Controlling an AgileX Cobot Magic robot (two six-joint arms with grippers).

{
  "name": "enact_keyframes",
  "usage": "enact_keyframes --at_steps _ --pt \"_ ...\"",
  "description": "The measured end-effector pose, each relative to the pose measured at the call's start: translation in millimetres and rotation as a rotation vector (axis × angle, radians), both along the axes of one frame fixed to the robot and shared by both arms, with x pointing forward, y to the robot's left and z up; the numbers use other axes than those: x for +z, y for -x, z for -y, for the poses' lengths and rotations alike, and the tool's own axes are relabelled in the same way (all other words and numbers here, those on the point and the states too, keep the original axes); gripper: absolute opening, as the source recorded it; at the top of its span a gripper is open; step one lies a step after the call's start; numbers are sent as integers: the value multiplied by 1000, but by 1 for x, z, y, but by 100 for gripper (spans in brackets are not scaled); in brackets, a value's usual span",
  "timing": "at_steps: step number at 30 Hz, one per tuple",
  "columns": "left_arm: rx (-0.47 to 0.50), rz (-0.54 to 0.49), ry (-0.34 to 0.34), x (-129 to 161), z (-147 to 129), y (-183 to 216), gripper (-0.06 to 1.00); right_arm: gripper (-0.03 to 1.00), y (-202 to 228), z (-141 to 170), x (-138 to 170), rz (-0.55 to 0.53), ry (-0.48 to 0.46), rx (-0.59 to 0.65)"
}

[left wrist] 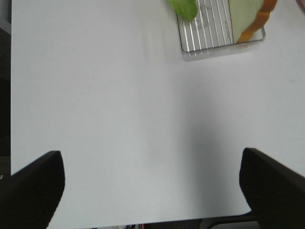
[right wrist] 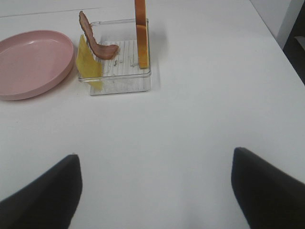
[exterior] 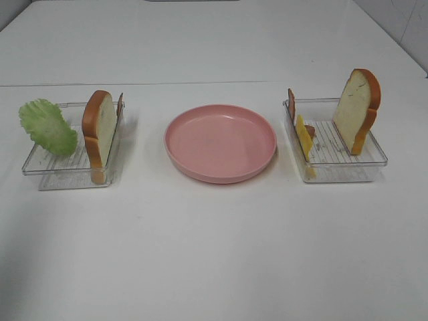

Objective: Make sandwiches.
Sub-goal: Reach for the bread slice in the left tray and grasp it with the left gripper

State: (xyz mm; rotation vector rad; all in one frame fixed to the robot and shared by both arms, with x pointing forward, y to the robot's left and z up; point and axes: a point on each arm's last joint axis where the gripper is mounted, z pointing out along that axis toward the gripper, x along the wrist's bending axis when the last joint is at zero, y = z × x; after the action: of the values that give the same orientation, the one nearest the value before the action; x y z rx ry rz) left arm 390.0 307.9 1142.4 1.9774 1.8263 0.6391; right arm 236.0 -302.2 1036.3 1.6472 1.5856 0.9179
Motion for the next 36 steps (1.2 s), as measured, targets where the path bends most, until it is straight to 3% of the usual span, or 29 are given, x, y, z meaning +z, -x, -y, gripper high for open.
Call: enact_keyframes --at_steps 5,9,14,23,28,30,33,35,36 --pt "17 -74 29 11 -2 -91 94 80 0 0 0 0 0 0" --pt "22 -85 32 14 -3 -124 94 80 0 0 0 0 0 0" --pt "27 -142 35 -3 -6 -194 94 80 0 0 0 0 0 0" --pt "55 -162 103 -20 -2 -236 94 80 0 0 0 0 0 0" --pt "32 -190 118 -34 26 -250 94 80 0 0 0 0 0 0" --pt "-26 -246 123 -54 67 -257 94 80 0 0 0 0 0 0" --pt "-44 -263 123 -60 80 -258 94 80 0 0 0 0 0 0" --pt "-101 -327 116 -85 122 -260 94 80 0 0 0 0 0 0" --pt "-101 -327 116 -85 122 -260 94 80 0 0 0 0 0 0"
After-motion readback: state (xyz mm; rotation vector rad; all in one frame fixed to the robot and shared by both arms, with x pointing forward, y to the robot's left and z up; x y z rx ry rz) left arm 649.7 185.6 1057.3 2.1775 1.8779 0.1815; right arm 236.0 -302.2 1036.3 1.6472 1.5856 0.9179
